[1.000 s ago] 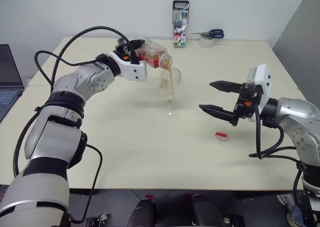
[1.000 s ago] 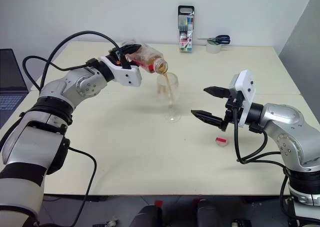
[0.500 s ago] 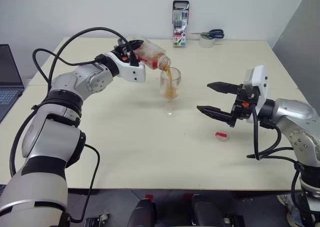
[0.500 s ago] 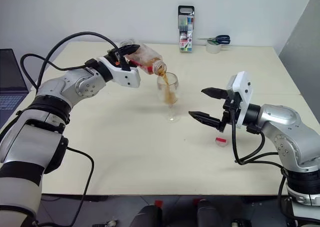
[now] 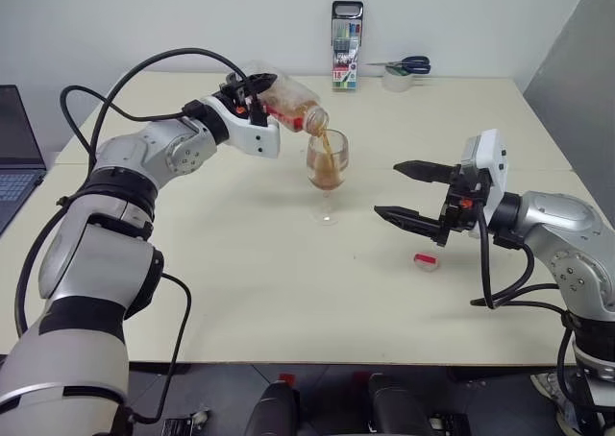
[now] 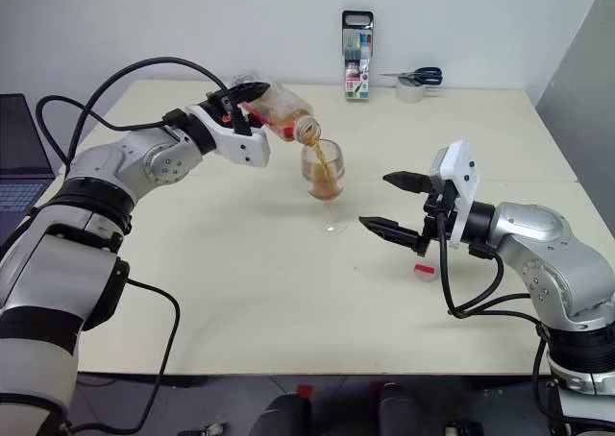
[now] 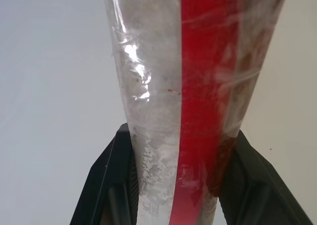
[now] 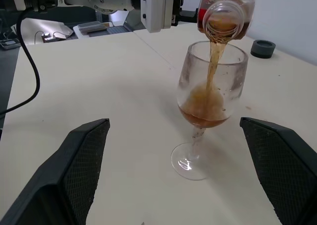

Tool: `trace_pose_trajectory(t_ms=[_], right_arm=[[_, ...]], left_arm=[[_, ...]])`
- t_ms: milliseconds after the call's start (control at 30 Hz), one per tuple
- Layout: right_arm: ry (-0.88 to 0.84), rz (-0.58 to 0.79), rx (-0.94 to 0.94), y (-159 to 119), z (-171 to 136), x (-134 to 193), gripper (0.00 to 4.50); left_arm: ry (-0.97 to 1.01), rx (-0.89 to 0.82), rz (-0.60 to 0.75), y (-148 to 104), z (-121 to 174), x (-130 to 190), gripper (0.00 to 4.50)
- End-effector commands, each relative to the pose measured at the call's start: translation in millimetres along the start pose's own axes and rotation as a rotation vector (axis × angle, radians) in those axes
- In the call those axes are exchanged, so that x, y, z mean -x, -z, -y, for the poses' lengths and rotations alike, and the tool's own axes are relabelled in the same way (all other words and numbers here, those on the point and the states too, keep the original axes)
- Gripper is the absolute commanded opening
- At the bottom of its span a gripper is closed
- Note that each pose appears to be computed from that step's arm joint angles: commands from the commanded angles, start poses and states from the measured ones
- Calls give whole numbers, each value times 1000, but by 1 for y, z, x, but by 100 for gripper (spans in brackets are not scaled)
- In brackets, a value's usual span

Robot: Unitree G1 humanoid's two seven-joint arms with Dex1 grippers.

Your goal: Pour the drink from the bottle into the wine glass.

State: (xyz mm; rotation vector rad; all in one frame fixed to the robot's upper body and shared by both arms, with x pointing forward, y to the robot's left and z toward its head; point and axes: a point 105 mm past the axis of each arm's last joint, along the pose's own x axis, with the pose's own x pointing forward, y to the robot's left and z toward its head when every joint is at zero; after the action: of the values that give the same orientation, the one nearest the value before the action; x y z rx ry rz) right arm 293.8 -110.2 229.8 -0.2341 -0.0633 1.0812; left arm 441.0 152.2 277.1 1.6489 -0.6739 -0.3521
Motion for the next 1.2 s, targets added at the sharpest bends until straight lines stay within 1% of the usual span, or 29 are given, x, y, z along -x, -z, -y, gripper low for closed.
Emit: trace_pose_trajectory(t_ms=[33,767,900,1200], right_arm=[[-3,28,63,-13,-3,2,450],[-12,14,55,-11,-6,3,450],[-13,11,54,-10,-6,3,450],[9,2,77,-9,-6,2,450]], left_arm=[[-79,-31,-1,4,-28,-1,166],[-71,-42,6,2,-25,-2,166],[-67,4,-14,5,-22,-2,166],[-50,108,-11,0,-14,-4,166]])
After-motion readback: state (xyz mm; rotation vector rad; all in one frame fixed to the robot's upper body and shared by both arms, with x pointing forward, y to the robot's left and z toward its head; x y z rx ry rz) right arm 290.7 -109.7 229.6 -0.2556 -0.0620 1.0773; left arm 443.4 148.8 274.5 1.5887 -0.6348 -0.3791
